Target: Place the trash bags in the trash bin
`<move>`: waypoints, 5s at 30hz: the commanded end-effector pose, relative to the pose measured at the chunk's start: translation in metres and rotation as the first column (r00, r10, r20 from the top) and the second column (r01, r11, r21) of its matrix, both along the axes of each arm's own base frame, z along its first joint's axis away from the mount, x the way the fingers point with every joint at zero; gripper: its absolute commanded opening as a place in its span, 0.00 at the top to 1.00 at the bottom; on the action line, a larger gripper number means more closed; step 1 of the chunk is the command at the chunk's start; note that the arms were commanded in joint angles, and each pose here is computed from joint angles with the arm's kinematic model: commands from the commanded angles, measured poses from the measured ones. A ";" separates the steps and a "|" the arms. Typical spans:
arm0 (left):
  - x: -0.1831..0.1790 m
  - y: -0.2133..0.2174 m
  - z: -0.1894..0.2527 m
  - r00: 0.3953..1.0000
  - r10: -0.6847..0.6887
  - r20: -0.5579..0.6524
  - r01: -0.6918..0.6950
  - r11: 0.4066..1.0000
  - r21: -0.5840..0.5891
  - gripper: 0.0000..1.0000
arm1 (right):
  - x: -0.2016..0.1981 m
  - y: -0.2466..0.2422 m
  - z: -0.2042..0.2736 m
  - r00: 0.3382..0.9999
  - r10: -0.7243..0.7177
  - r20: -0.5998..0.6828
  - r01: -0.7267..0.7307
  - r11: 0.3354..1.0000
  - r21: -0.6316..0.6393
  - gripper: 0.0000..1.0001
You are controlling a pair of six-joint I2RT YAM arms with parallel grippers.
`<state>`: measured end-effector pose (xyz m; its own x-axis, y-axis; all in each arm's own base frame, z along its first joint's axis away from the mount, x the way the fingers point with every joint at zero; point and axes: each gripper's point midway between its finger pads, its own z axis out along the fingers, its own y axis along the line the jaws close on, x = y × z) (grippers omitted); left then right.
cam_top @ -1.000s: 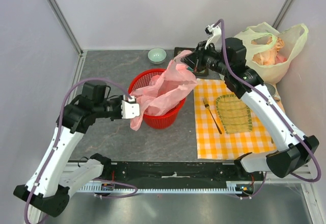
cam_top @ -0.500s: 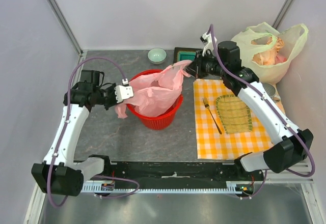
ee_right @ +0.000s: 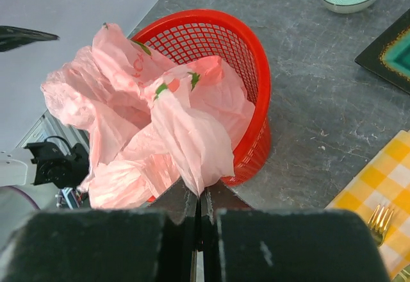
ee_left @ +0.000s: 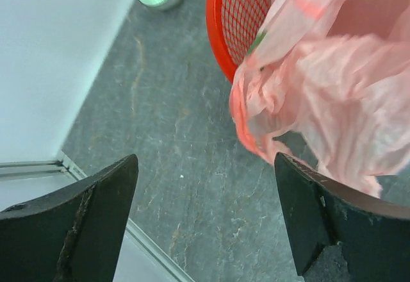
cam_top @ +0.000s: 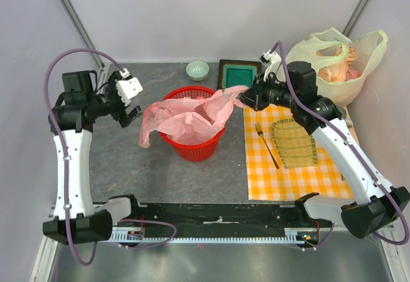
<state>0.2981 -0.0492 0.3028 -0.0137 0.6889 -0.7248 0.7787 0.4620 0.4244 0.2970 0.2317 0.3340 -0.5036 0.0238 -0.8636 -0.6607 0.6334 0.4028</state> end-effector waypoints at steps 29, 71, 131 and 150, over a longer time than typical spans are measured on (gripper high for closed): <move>-0.146 -0.114 -0.030 0.889 -0.418 -0.186 0.359 0.889 -0.284 0.98 | -0.020 -0.013 -0.016 0.999 0.008 -0.048 -0.010 0.999 -0.050 1.00; -0.076 -0.103 -0.082 0.960 -0.275 0.047 0.277 0.960 -0.046 0.86 | 0.031 -0.019 -0.053 0.998 -0.005 -0.068 0.000 0.997 -0.071 1.00; 0.008 -0.162 -0.072 0.873 -0.480 -0.088 0.487 0.869 0.087 0.57 | 0.154 -0.034 -0.130 0.988 -0.073 -0.134 0.044 0.977 -0.209 1.00; -0.092 -0.157 -0.023 0.684 -0.709 -0.170 0.717 0.697 -0.024 0.98 | 0.058 -0.055 -0.074 0.981 0.155 -0.120 -0.181 0.949 -0.258 0.05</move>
